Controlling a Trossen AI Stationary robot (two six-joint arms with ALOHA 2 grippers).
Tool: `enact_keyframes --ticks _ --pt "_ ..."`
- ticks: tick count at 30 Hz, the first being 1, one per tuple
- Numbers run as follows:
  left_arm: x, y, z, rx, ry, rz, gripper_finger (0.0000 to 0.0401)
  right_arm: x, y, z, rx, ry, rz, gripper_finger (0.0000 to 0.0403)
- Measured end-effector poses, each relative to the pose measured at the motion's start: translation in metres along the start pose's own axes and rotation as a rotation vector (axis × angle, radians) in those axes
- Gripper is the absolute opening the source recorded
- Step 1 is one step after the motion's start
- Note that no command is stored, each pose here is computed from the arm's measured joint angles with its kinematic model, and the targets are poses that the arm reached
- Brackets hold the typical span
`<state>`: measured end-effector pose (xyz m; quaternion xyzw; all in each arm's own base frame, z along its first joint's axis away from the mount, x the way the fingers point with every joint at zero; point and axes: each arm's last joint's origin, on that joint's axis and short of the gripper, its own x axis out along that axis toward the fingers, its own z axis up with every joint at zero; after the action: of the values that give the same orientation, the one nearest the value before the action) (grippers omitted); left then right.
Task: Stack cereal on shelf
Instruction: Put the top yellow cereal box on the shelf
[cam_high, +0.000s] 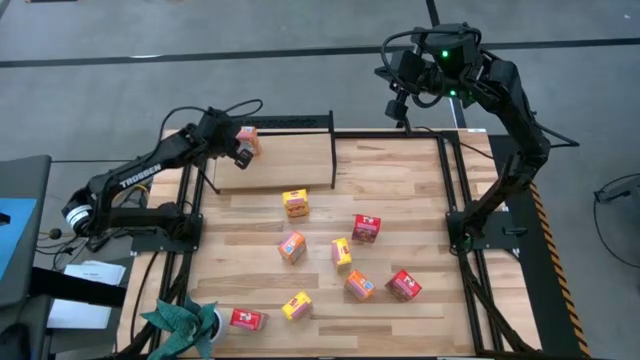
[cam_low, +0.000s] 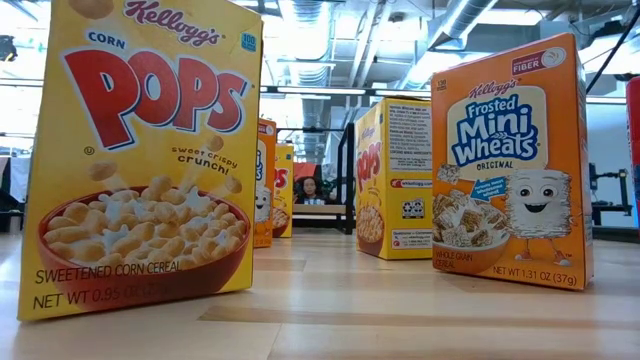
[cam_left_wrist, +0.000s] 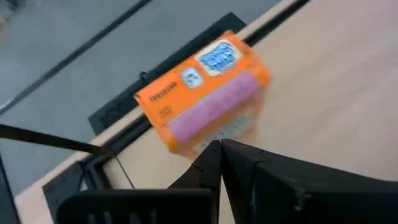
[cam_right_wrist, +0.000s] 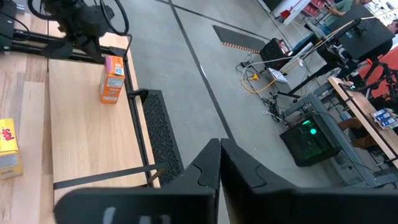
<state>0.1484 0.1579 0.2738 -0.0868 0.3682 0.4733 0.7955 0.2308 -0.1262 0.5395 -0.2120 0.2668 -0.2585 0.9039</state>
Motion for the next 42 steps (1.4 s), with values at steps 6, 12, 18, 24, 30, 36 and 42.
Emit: enact_keyframes --ticks 6,12,18,24,30,36,42 --pt "-0.049 0.0 0.024 0.0 -0.071 -0.168 0.0 -0.001 0.001 0.0 -0.001 -0.002 0.015 0.0058" --pt "-0.131 0.01 0.052 -0.028 -0.223 -0.458 0.0 -0.006 0.013 -0.006 0.029 0.012 0.219 0.0107" --pt "-0.21 0.025 0.048 -0.079 -0.345 -0.744 0.0007 -0.025 0.026 -0.019 0.064 0.066 0.389 0.0192" --pt "-0.22 0.01 0.043 -0.101 -0.374 -0.905 0.0062 -0.022 0.044 -0.028 0.081 0.218 0.497 0.0246" --pt "-0.183 -0.05 0.059 0.078 -0.347 -0.945 0.0139 -0.034 0.046 -0.029 0.106 0.218 0.507 0.0245" --pt "-0.129 -0.112 0.062 0.33 -0.178 -0.898 0.0196 -0.061 0.038 -0.034 0.137 0.19 0.484 0.0238" --pt "-0.074 -0.147 0.056 0.511 0.007 -0.817 0.0217 -0.084 0.032 -0.036 0.169 0.128 0.454 0.0234"
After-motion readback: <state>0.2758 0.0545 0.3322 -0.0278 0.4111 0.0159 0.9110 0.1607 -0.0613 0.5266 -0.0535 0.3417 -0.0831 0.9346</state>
